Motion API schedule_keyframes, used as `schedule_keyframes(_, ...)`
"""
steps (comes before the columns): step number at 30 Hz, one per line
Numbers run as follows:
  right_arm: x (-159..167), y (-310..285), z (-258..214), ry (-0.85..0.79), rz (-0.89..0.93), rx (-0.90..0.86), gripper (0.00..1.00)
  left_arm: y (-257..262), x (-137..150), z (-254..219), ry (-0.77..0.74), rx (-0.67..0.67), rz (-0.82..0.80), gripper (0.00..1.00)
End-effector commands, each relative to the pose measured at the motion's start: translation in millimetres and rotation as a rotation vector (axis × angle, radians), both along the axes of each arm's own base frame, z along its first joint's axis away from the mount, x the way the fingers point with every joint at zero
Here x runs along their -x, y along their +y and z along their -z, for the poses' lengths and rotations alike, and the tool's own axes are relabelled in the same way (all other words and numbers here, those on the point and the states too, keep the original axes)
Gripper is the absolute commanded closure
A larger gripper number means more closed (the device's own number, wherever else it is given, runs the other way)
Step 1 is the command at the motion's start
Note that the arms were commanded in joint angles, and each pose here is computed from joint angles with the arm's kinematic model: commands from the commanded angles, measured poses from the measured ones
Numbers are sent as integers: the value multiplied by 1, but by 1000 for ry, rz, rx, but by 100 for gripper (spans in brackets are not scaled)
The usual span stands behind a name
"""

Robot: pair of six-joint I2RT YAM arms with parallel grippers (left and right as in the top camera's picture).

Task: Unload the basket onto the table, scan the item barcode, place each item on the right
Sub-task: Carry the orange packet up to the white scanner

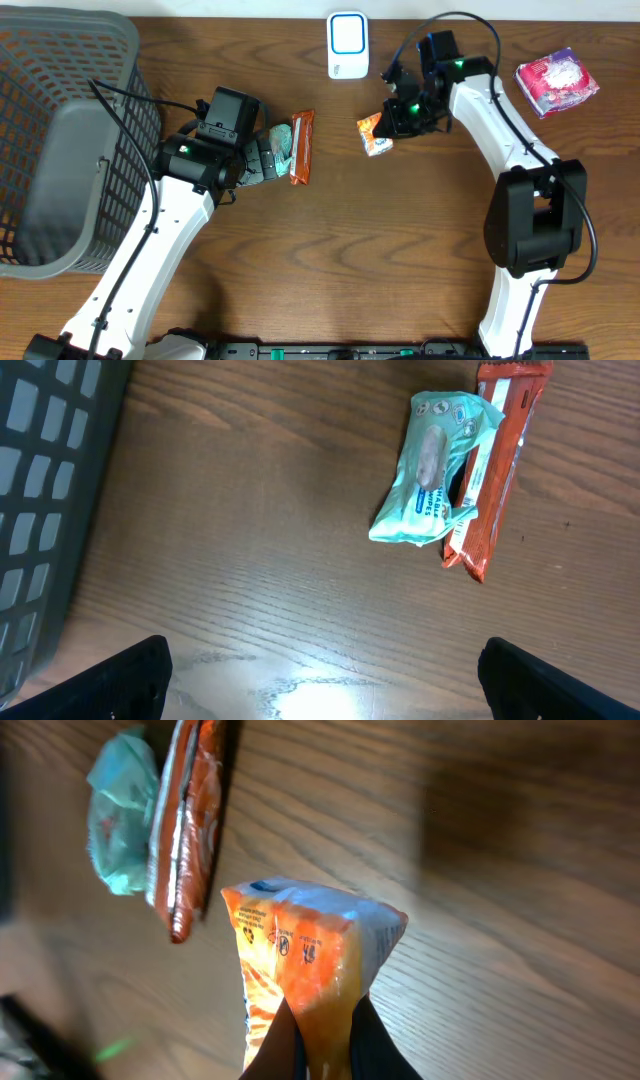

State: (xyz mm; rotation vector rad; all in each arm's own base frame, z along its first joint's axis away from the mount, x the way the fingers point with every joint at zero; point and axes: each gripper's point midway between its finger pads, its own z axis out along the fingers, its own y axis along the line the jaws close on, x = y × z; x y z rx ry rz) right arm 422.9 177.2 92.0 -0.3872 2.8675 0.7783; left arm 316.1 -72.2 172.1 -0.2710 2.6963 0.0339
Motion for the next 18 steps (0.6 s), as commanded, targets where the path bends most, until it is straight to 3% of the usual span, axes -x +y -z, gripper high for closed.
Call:
schedule_keyframes(1, -21, -16, -35, -152, -11, 156, 99, 3, -1, -3, -9, -8, -19, 2)
schedule_keyframes(11, -26, -17, -58, -215, -61, 203, 99, 3, -1, -3, -9, -8, -19, 2)
schedule_keyframes(18, 17, 16, -75, -156, -312, -99, 99, 3, -1, -3, -9, -8, -19, 2)
